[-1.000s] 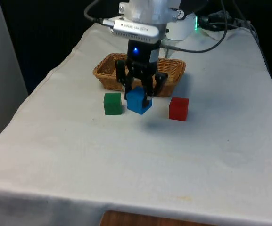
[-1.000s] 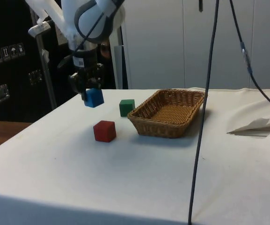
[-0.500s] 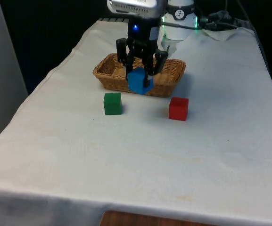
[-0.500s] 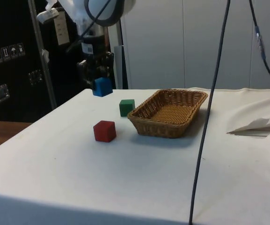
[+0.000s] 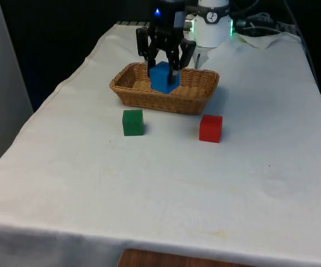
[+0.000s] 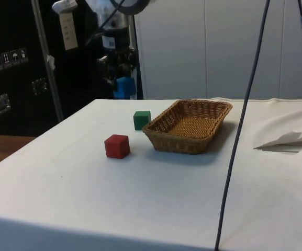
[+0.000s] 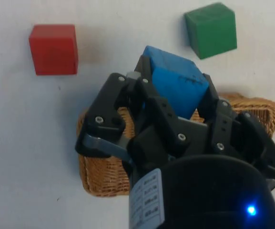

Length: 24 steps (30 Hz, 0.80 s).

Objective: Pick up the blue cube and place it into the basket.

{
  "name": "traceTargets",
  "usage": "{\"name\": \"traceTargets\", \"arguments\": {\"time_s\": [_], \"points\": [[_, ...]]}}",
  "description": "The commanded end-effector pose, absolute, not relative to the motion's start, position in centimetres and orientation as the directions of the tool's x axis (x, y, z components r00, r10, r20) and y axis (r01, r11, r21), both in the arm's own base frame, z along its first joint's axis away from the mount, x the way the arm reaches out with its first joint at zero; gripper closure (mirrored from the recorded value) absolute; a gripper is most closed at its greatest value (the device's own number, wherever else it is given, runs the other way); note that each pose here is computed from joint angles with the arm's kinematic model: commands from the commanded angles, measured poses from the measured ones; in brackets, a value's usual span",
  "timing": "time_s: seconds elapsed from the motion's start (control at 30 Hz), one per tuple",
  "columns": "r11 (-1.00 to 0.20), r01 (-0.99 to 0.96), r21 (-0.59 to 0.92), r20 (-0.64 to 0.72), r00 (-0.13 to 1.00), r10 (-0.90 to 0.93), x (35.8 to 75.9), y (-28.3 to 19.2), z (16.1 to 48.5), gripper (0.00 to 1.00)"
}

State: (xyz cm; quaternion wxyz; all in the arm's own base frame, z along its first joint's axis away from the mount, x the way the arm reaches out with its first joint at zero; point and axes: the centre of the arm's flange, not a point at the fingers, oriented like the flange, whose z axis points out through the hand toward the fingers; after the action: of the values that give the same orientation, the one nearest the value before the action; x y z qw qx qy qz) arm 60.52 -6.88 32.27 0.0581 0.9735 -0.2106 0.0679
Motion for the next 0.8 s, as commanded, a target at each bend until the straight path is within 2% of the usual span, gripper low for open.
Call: {"name": "traceTargets", "arguments": {"time_s": [0.0, 0.77], "points": [[-0.904, -0.420, 0.086, 0.159, 0.901, -0.403, 60.0, -7.0, 32.7, 0.97], [-0.902, -0.428, 0.058, 0.136, 0.898, -0.418, 53.6, -7.2, 35.0, 0.97]]}}
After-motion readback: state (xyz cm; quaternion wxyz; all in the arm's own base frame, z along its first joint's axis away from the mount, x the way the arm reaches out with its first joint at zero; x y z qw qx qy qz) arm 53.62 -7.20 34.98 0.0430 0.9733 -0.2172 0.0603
